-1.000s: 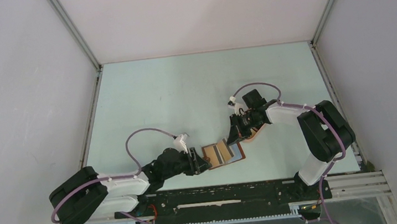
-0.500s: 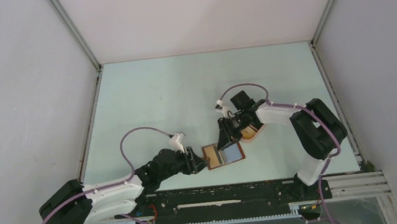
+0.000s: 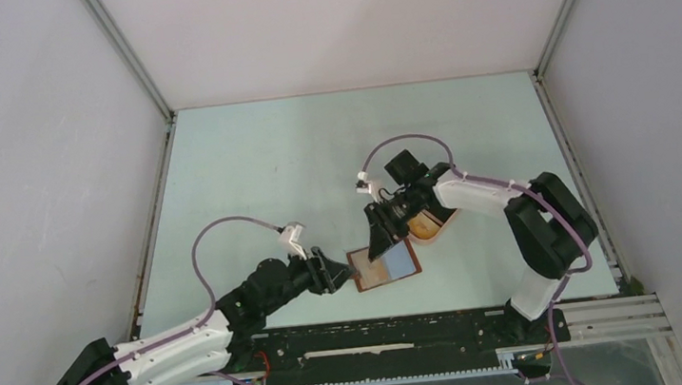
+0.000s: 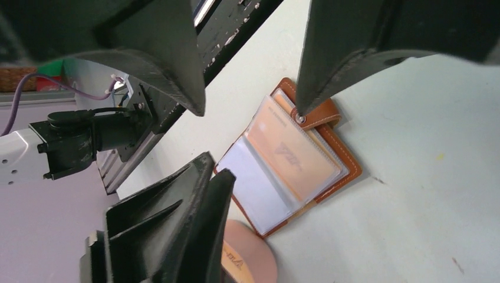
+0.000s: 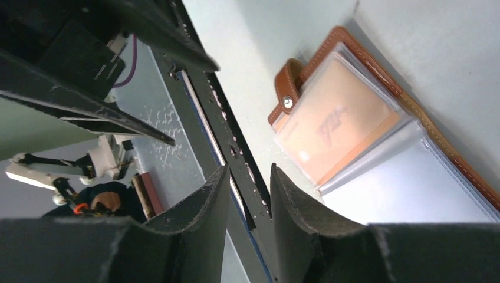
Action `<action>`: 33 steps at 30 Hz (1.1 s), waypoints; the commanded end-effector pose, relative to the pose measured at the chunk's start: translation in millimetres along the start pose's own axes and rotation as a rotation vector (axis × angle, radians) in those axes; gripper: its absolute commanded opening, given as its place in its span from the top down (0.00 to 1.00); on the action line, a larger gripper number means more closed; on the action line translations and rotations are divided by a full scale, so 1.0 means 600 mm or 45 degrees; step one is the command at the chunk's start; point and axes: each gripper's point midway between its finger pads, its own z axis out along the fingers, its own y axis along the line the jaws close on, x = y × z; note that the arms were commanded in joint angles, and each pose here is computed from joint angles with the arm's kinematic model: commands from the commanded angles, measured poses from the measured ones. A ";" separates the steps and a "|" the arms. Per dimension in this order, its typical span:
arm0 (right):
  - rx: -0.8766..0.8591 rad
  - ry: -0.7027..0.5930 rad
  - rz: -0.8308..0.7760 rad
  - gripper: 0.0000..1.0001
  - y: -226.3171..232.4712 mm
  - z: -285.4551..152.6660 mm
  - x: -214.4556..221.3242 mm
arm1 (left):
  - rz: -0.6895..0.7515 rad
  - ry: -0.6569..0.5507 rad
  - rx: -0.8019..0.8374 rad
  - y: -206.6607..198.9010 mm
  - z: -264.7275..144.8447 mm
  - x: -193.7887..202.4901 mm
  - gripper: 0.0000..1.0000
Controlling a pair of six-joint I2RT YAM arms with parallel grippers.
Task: Put the credit cards into the card holder
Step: Turn over the card slot in the card holder, then pick up the credit card from the storage box.
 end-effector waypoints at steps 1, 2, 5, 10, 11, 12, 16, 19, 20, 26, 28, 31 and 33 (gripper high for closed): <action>-0.007 -0.071 -0.449 0.60 0.061 -0.070 -0.025 | 0.060 -0.131 0.065 -0.021 0.000 -0.040 0.34; -0.008 -0.078 -0.561 0.60 0.070 -0.087 -0.023 | 0.067 -0.148 0.080 -0.026 0.000 -0.046 0.30; 0.008 -0.133 -0.703 0.60 0.085 -0.133 -0.019 | 0.090 -0.182 0.122 -0.040 0.002 -0.059 0.20; 0.166 -0.360 -0.821 0.59 0.091 -0.228 -0.045 | 0.125 -0.180 0.179 -0.056 0.010 -0.062 0.17; 0.209 -0.426 -0.849 0.58 0.094 -0.250 -0.052 | 0.133 -0.175 0.189 -0.059 0.012 -0.062 0.17; 0.270 -0.496 -0.862 0.55 0.092 -0.271 -0.062 | 0.142 -0.163 0.212 -0.065 0.013 -0.060 0.17; 0.554 -0.704 -0.892 0.06 0.060 -0.336 -0.093 | 0.167 -0.166 0.271 -0.079 0.017 -0.061 0.18; 0.486 -0.648 -0.827 0.00 0.049 -0.322 -0.090 | 0.175 -0.154 0.309 -0.088 0.020 -0.059 0.18; 0.422 -0.614 -0.784 0.00 0.049 -0.312 -0.086 | 0.171 -0.150 0.315 -0.090 0.022 -0.058 0.18; 0.509 -0.507 -0.491 0.07 -0.058 -0.286 -0.101 | 0.129 -0.098 0.346 -0.098 0.033 -0.047 0.22; 0.536 -0.469 -0.371 0.10 -0.096 -0.283 -0.095 | 0.121 -0.083 0.364 -0.101 0.037 -0.042 0.23; 0.512 -0.404 -0.228 0.17 -0.136 -0.270 -0.081 | 0.100 -0.066 0.390 -0.105 0.045 -0.036 0.24; 0.515 -0.357 -0.171 0.20 -0.158 -0.261 -0.078 | 0.089 -0.050 0.411 -0.109 0.050 -0.032 0.26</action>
